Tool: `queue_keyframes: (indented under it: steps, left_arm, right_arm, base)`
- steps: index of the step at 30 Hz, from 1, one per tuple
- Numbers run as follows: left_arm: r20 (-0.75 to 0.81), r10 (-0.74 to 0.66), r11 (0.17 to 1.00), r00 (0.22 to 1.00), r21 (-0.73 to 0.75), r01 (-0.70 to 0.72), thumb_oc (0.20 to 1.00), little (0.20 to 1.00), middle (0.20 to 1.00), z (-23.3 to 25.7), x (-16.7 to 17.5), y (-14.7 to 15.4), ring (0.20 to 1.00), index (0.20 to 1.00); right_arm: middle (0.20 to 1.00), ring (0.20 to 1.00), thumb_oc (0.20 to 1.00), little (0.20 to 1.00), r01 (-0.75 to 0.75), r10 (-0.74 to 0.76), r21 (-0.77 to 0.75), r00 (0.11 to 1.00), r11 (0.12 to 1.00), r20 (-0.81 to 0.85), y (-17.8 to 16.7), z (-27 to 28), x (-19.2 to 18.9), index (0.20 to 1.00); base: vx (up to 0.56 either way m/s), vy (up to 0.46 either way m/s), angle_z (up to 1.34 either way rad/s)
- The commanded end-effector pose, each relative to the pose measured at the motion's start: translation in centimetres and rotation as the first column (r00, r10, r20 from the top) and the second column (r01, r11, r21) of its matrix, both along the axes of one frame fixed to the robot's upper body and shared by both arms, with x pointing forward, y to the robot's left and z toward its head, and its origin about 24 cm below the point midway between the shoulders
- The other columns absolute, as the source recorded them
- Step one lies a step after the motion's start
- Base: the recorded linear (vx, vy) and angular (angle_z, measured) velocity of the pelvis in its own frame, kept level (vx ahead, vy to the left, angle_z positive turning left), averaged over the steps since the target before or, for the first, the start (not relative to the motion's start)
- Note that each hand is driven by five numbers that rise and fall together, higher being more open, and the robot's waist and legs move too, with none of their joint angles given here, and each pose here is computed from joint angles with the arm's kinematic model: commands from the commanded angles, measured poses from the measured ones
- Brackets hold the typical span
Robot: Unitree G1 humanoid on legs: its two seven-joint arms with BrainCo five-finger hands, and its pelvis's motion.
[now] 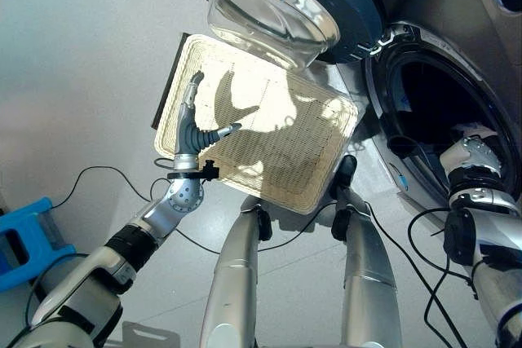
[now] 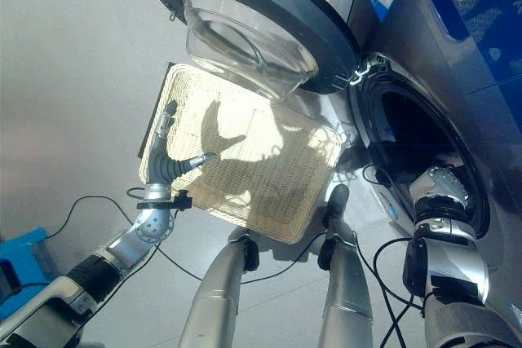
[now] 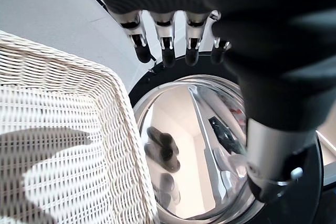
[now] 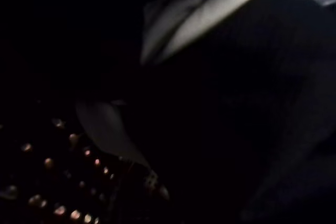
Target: Put the clothes into the washing machine.
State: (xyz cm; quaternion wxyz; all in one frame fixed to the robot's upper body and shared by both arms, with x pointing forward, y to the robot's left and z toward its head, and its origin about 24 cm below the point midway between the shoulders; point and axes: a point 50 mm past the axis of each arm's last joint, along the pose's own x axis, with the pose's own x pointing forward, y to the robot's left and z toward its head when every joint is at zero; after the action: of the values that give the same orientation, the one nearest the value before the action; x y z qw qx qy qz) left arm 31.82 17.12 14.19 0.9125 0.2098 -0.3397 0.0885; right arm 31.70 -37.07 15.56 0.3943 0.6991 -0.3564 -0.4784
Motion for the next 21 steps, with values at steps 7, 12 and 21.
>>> queue_keyframes:
  steps: [7, 12, 21]
  left_arm:
    - [0.073, -0.009, 0.996, 0.997, -0.084, 0.015, 1.0, 1.0, 1.0, 0.9, -0.2, -0.6, 1.0, 1.0]
    - [0.07, -0.014, 0.997, 0.997, -0.078, 0.019, 1.0, 1.0, 1.0, 0.9, -0.2, -0.7, 1.0, 1.0]
    - [0.064, -0.027, 0.996, 0.998, -0.079, 0.032, 1.0, 1.0, 1.0, 0.3, -0.6, -1.4, 1.0, 1.0]
  right_arm:
    - [1.0, 1.0, 1.0, 1.0, 0.064, -0.086, -0.099, 0.969, 0.993, -0.232, -6.8, 1.9, -5.1, 1.0]
    - [1.0, 1.0, 1.0, 1.0, 0.022, -0.021, -0.001, 0.916, 1.0, -0.401, -6.3, 1.7, -4.7, 1.0]
    - [1.0, 1.0, 1.0, 1.0, 0.028, 0.009, 0.045, 0.753, 0.999, -0.658, -6.5, 3.3, -5.1, 1.0]
  base:
    - [0.0, 0.0, 0.01]
    - [0.0, 0.0, 0.0]
    - [0.0, 0.0, 0.0]
